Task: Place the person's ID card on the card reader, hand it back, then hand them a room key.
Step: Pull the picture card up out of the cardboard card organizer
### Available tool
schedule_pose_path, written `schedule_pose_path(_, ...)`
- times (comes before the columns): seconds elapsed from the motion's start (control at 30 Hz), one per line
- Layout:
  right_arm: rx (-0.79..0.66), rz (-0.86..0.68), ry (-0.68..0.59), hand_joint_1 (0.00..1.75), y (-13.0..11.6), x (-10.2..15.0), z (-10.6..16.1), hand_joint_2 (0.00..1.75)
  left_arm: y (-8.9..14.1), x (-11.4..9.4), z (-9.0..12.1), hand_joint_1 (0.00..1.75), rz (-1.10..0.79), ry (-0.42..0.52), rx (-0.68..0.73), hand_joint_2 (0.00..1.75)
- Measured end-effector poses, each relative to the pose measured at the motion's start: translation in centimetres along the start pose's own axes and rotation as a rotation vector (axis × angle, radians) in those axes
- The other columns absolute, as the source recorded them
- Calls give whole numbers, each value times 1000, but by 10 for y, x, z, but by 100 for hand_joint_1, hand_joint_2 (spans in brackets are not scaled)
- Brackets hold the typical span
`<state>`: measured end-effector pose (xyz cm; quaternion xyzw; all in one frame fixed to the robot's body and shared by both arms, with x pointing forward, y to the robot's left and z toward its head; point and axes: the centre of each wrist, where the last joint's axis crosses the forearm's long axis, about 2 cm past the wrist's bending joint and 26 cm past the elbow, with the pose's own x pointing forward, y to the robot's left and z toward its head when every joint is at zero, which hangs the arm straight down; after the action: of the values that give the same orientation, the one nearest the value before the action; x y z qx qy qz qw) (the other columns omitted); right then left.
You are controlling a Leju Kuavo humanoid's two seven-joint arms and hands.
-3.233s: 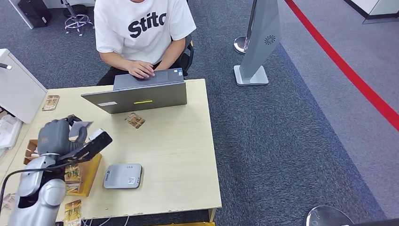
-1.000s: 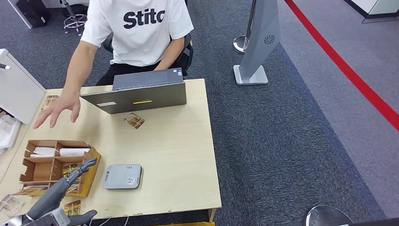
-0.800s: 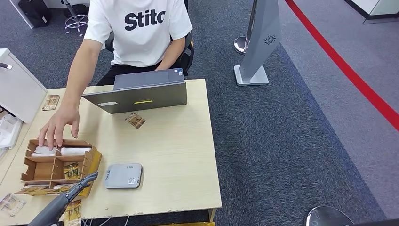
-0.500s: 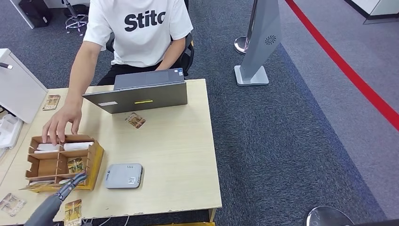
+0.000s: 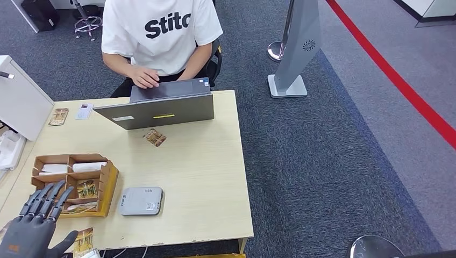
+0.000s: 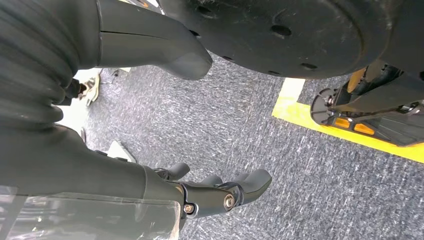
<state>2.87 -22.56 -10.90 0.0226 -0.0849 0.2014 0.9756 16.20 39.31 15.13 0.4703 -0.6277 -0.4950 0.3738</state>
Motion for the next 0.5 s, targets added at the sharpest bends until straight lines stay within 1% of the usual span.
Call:
schedule_pose_path(0.23, -1, 2, 0, 0, 0, 0, 0, 175, -9, -9, 5, 0, 30, -3, -181, 175)
schedule_pose_path(0.5, -17, 11, -6, 0, 0, -1, 0, 175, -15, -16, 9, 0, -5, 24, -232, 175)
